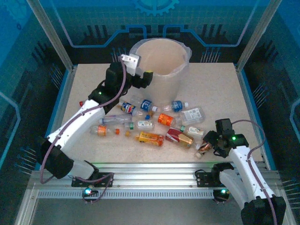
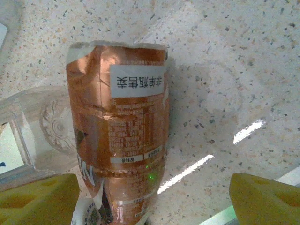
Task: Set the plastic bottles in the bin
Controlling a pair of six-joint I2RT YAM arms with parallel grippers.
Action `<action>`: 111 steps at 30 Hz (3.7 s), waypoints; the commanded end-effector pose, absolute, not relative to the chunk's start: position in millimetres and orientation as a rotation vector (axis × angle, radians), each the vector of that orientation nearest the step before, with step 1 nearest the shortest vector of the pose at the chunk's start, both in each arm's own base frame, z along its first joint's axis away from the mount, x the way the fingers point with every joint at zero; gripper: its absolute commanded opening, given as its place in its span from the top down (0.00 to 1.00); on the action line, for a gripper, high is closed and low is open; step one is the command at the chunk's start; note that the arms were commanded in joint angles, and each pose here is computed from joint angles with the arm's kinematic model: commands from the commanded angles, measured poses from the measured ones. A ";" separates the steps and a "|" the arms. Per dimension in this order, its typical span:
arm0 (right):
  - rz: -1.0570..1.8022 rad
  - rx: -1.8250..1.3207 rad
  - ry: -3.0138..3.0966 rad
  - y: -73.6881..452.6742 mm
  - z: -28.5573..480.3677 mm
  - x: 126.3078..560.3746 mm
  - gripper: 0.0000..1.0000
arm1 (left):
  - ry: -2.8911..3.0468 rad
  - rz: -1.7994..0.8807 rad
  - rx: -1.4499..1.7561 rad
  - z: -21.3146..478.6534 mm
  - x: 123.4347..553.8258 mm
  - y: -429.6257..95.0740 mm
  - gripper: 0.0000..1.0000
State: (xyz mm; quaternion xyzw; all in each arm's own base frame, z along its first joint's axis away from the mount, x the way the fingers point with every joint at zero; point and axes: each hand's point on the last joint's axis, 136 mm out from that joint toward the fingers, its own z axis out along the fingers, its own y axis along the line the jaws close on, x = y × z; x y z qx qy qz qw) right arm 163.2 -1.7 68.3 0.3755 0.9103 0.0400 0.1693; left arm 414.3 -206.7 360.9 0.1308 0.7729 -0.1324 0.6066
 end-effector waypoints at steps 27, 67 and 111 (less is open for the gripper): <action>0.084 1.175 2.495 -17.5 31.9 208.0 0.34 | 1.788 -0.446 0.268 346.3 400.9 -216.9 0.01; 0.664 0.516 1.953 55.8 322.8 317.6 0.65 | 1.695 -1.144 0.688 359.0 329.9 -331.4 0.01; 0.753 0.233 1.849 131.9 407.8 319.6 0.00 | 1.693 -1.166 0.783 349.0 333.9 -412.9 0.79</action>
